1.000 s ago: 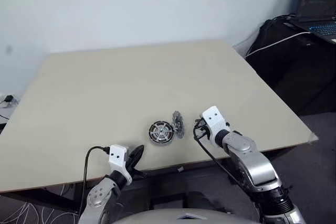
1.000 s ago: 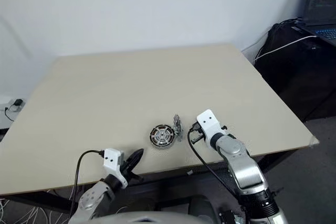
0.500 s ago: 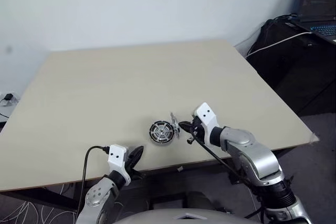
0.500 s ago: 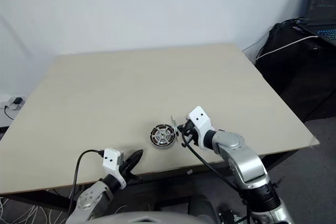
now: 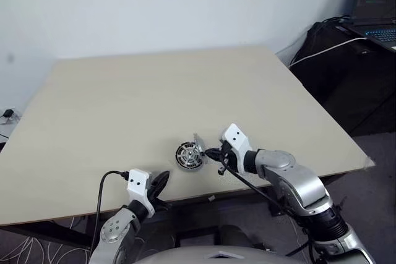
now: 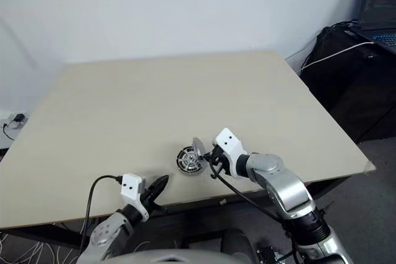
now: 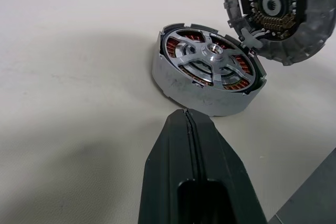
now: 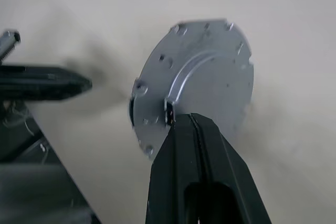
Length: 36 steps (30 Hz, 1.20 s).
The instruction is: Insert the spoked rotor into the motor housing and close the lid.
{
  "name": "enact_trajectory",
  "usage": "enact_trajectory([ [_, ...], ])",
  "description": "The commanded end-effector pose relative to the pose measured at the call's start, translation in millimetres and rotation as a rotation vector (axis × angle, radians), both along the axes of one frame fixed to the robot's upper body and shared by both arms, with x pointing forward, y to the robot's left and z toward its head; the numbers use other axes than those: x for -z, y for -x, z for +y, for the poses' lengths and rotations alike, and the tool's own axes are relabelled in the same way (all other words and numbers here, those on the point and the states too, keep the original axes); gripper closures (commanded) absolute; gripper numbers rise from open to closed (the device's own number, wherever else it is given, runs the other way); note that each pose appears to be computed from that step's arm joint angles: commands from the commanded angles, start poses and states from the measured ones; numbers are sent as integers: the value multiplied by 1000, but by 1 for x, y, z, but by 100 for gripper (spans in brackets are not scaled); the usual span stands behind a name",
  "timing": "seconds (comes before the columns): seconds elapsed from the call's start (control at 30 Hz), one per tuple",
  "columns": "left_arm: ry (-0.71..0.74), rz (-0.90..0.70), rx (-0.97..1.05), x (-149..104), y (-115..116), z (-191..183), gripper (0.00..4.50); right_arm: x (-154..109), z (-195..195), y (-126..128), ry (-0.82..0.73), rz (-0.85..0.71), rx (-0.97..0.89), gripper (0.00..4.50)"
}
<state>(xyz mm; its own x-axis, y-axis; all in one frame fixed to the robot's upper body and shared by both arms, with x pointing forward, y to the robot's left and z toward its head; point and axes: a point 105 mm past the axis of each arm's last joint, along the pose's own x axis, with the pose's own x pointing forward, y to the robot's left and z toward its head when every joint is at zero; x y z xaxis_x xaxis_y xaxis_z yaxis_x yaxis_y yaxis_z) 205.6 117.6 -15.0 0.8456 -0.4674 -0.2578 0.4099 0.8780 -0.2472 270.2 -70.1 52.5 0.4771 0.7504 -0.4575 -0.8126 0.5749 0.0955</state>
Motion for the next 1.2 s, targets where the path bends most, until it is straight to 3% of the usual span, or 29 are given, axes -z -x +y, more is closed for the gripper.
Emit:
enact_trajectory([
  [0.03,9,-46,16,-11,-4,-4,450,-9,9,-6,-40,-38,-10,449],
  [0.3,1,-46,9,-9,-5,0,450,-2,25,-8,-76,0,-33,449],
  [0.77,-1,-62,-1,-16,-7,0,450,39,39,-14,-46,105,-15,449],
  [0.87,-2,-62,-3,-16,-7,0,450,34,39,-16,-55,67,-16,449],
  [1.0,-3,-57,-7,-14,-6,2,450,6,39,-18,-132,-38,-27,449],
  [1.1,-3,-50,-6,-12,-5,2,450,-9,37,-17,-160,-106,-52,387],
  [1.2,-1,-47,-2,-11,-4,0,450,-11,34,-16,-151,-137,-81,295],
])
